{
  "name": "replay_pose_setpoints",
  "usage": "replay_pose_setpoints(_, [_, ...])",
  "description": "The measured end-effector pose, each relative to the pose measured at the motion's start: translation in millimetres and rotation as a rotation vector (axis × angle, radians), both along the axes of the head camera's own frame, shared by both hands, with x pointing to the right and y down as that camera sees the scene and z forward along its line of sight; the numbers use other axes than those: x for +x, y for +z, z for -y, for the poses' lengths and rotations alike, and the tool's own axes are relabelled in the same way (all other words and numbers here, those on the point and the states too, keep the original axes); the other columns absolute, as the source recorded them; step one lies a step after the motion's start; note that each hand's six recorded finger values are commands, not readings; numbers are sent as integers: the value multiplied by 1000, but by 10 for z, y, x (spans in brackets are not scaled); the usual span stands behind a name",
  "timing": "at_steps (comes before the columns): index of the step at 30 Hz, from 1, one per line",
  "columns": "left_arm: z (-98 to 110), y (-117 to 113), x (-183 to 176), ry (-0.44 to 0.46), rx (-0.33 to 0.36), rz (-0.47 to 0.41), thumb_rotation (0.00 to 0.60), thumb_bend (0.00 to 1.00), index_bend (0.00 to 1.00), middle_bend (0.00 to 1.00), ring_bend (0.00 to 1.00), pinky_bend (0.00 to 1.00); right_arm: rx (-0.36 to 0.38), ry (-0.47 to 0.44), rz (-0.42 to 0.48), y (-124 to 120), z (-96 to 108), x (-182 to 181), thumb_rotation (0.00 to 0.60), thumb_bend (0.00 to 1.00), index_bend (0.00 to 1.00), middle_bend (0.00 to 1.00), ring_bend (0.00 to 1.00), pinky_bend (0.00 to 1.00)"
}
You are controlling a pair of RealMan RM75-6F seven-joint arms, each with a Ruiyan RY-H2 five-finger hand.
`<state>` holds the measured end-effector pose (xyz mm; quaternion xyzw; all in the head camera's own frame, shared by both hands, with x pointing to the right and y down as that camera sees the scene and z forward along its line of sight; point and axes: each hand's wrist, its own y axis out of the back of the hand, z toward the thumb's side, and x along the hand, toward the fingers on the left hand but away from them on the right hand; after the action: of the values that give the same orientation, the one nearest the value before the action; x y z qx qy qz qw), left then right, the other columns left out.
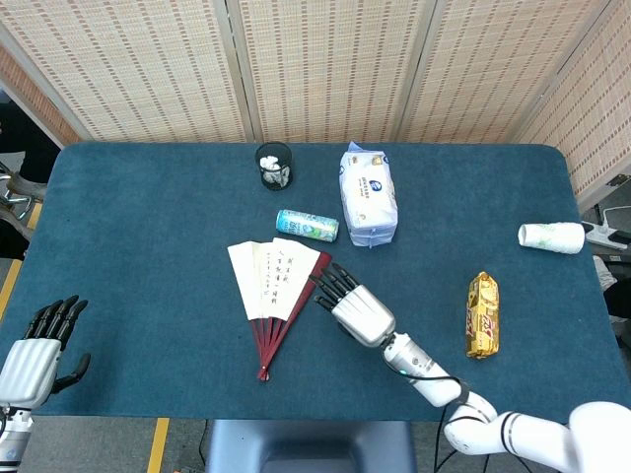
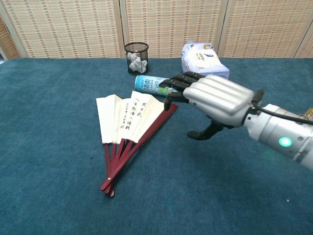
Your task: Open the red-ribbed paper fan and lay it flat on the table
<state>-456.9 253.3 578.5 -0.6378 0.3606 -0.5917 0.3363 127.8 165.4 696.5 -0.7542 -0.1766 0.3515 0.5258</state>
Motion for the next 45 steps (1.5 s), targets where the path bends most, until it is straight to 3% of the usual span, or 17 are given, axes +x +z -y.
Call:
replay_pose_setpoints(8, [7, -32, -21, -16, -12, -4, 600, 393, 0, 0, 0, 80, -14, -49, -24, 294, 8, -433, 600, 177, 350, 46, 0, 54])
replay_pose_setpoints(23, [29, 4, -76, -36, -28, 11, 600, 395, 34, 0, 0, 80, -72, 85, 10, 630, -18, -793, 600, 177, 441, 89, 0, 54])
replay_pose_setpoints(35, [19, -17, -98, -41, -37, 17, 600, 394, 48, 5, 0, 80, -47, 99, -11, 709, 9, -945, 600, 181, 517, 129, 0, 64])
replay_pose_setpoints(45, [9, -77, -152, -54, -16, 42, 600, 394, 49, 7, 0, 80, -32, 136, 68, 614, 61, -1063, 600, 471, 602, 184, 0, 94])
